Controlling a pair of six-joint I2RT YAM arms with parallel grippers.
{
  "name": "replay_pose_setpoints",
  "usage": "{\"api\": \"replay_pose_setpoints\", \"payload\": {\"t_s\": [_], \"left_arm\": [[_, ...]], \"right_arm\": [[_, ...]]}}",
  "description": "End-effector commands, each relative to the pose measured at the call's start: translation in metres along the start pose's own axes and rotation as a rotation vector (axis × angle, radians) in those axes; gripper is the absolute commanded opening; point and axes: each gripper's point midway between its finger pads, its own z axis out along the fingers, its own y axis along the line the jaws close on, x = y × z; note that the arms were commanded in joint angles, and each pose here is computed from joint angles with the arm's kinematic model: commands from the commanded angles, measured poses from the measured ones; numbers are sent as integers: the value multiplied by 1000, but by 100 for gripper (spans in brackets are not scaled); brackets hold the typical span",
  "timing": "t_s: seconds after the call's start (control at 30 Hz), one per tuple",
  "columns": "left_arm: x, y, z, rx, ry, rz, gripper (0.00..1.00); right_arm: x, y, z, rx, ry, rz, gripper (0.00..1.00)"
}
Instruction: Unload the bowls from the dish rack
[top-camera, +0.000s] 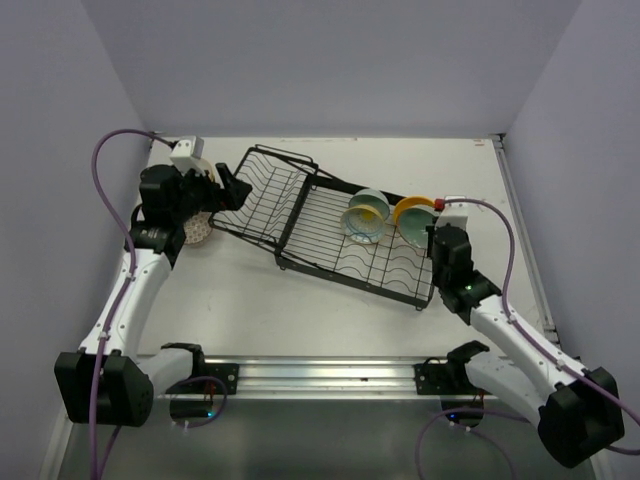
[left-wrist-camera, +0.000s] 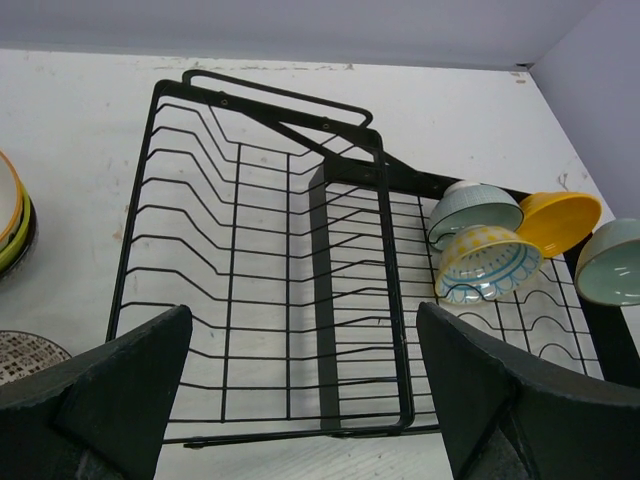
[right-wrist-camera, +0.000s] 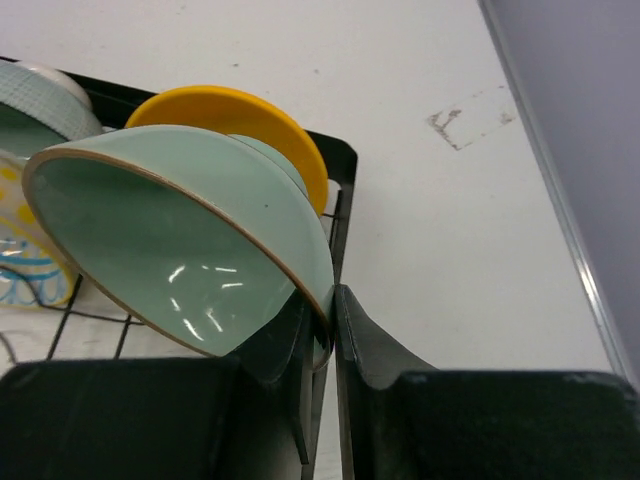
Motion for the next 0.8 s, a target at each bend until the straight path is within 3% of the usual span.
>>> {"api": "replay_pose_setpoints", "payload": {"t_s": [0.0,0.13,0.3,0.33,0.57,0.77], "left_arm": [[-24,-25,-7,109,-98,47,98],[-29,-53,-15,260,-137,84,98],[-26,-86,-22,379,-147,161,97],[-24,-90,-22,384,-149,178,97],[-4,-131,-25,407,-120,335,97],[20,-124,-8,283,-22,388,97]], "right_arm": [[-53,21,-17,-138,-89,180,0],[-87,58,-35,-363,-45,235,0],[-113,98,-49,-507,21,248,0],[-129,105,-53,-528,11,251,0],[-130,180,-64,-681,135,172,0],[-149,216,-93,-810,129,194,0]]}}
